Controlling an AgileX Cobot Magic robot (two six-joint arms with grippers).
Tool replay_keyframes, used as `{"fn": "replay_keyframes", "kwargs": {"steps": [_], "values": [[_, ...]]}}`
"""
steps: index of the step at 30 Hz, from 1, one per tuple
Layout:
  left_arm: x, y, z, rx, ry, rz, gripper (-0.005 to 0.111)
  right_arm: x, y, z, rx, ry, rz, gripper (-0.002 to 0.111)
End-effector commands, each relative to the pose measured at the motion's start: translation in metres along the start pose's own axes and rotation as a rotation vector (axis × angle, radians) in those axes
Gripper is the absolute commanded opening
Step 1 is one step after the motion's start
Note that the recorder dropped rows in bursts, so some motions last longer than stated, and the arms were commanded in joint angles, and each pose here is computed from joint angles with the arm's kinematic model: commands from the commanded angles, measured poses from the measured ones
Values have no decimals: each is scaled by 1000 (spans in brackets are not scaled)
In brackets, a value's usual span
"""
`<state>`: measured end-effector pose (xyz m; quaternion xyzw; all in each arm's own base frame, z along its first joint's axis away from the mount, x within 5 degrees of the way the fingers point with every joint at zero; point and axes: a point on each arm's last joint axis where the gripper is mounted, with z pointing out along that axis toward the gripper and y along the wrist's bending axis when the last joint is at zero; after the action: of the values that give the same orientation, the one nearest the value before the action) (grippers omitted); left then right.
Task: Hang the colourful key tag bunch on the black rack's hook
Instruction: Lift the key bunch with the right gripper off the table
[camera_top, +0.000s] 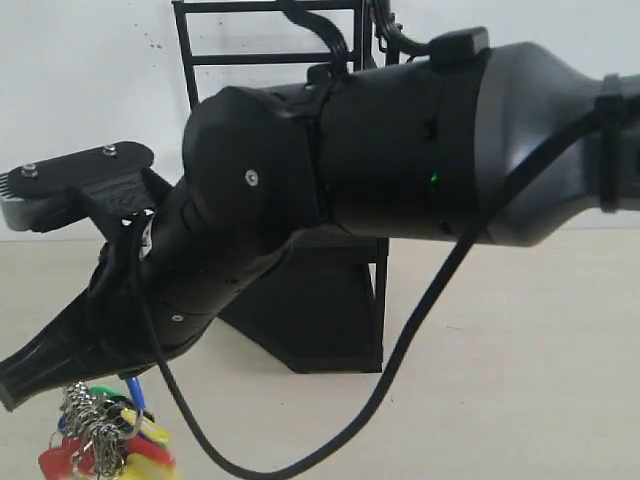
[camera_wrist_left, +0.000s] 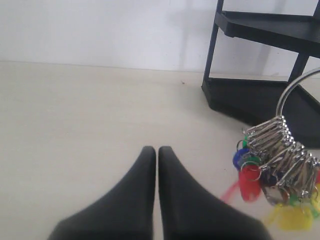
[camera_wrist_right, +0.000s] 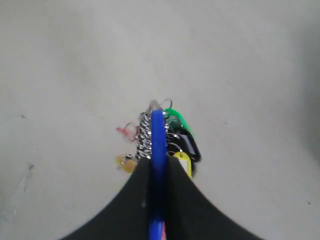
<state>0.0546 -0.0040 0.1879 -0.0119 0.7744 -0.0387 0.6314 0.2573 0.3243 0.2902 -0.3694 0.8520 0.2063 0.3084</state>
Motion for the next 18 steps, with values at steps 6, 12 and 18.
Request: {"fn": "replay_keyframes", "kwargs": {"steps": [6,12,18], "values": [[0,0,0,-4,-6,8,4,-4,0,-10,49,-32,-37,0],[0,0,0,-4,-6,8,4,-4,0,-10,87,-28,-43,0],[0,0,0,-4,-6,8,4,-3,4,-10,104,-21,-63,0]]}}
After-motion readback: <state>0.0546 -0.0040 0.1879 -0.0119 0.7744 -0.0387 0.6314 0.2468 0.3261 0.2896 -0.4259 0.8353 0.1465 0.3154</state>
